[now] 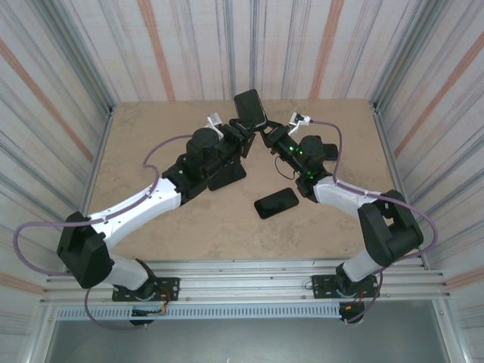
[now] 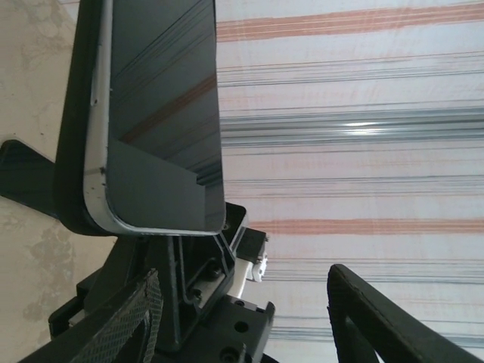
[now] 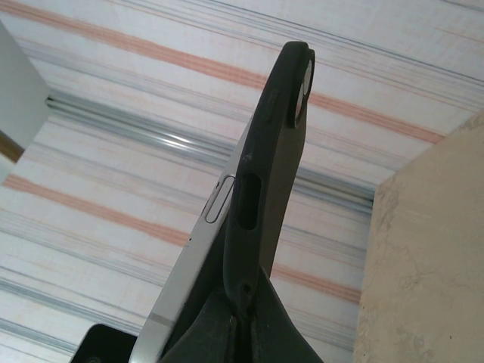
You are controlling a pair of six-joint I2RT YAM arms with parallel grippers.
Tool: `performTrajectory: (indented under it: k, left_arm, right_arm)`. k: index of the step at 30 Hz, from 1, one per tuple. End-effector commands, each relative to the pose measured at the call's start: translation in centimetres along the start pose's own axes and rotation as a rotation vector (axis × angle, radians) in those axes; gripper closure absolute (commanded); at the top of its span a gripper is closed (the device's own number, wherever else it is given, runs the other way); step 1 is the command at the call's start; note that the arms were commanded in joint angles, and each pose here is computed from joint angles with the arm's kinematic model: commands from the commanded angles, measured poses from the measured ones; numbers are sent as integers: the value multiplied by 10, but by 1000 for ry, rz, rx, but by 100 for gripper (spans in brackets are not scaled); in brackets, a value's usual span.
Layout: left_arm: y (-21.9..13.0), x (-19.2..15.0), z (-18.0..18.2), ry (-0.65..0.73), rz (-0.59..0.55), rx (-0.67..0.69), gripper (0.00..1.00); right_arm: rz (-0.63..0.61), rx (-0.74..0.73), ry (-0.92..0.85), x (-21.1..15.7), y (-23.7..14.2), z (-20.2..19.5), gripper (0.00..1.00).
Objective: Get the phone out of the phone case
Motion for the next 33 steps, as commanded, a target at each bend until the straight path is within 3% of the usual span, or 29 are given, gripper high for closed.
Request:
performTrajectory:
  k: [1,33]
  left_arm:
    - [4,3,-15,-14,-25,-47,39]
    - [23,4,29,-104,-22,30,43]
  right_arm:
    - [-26,95,-52,-1,-3,18,100]
    - [-48,134,-81,-3,-11,20,100]
Point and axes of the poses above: each hand's point on the last joint's axis, 136 mm out from that joint toward the fingers, its own y axis out along the fingers, its own z axis along the line the jaws close on, x = y × z, the point moved 9 cm from there along -y, back along the fingers, and after that the axes turned 10 degrees about y, right-handed, at the moved point
